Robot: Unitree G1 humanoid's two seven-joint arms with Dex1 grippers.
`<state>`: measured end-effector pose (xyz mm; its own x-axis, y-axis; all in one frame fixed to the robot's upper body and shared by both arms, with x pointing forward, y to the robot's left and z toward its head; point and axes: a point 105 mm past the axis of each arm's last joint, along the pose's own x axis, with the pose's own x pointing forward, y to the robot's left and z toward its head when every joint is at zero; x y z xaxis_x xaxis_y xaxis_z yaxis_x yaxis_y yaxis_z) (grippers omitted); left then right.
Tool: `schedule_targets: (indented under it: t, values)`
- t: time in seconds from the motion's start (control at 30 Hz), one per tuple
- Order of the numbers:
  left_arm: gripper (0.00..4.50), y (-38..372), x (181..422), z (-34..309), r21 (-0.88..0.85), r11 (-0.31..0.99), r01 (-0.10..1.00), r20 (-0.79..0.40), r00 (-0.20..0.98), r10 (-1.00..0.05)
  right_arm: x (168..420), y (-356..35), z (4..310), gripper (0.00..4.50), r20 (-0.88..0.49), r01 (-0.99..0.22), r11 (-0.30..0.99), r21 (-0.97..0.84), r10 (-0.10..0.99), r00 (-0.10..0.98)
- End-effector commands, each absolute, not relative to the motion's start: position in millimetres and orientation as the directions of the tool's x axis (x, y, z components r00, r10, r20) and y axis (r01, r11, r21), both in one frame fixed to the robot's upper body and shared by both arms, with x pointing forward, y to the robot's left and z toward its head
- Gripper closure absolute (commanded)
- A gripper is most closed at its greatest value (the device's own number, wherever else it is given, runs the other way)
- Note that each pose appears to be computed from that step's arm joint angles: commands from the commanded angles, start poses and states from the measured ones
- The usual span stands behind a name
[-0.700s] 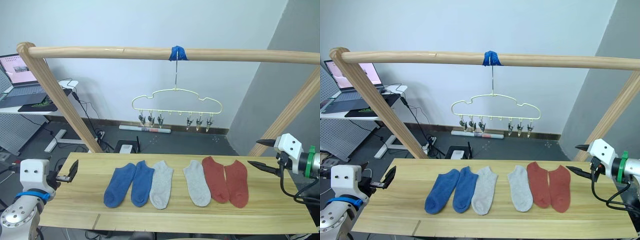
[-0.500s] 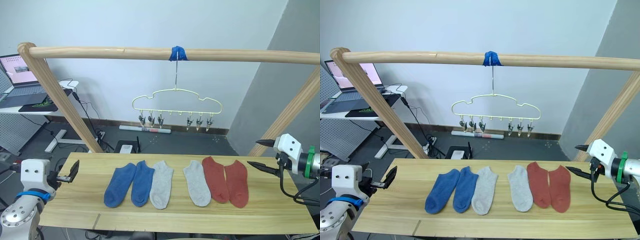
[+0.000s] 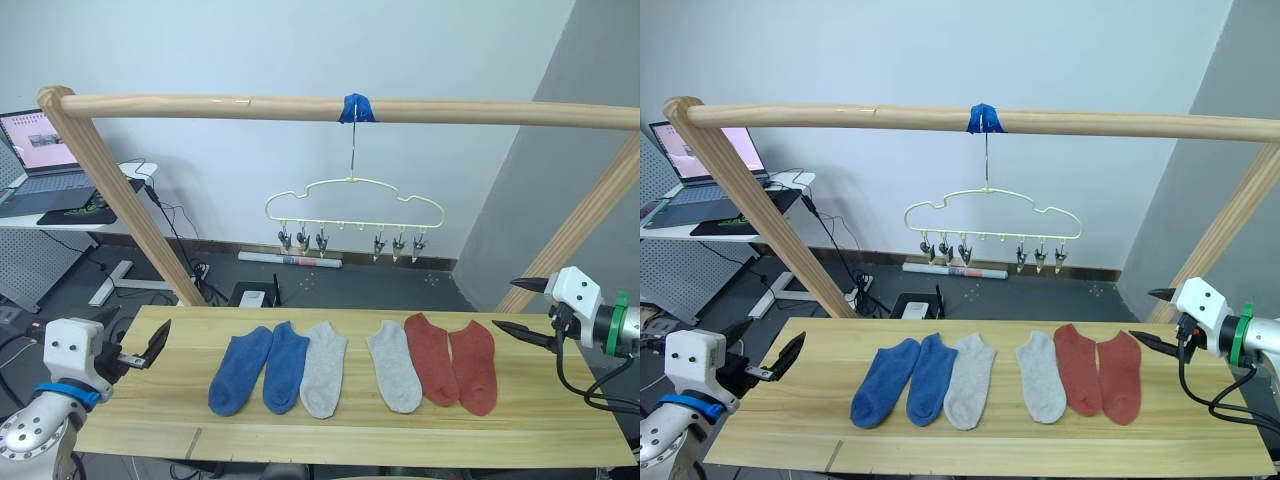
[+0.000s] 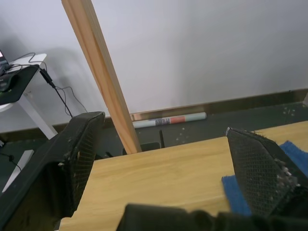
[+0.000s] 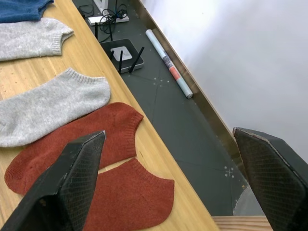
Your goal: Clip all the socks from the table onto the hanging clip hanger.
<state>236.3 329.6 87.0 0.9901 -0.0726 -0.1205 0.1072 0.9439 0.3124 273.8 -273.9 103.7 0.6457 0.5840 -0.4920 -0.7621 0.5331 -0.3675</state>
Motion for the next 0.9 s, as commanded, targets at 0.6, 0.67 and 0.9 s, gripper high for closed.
schedule_targets:
  t: [0.6,0.67,0.9]
  values:
    - [0.00,232,291,157,0.186,0.967,0.175,0.164,0.965,-0.206,258,-192,177,0.05,-0.144,-0.713,0.571,-0.407,0.730,0.668]
    - [0.00,222,295,159,0.136,0.974,0.181,0.174,0.964,-0.204,257,-178,183,0.05,-0.130,-0.733,0.560,-0.386,0.754,0.644]
    - [0.00,199,298,166,0.135,0.962,0.238,0.201,0.944,-0.261,243,-141,208,0.05,-0.086,-0.797,0.483,-0.362,0.834,0.544]
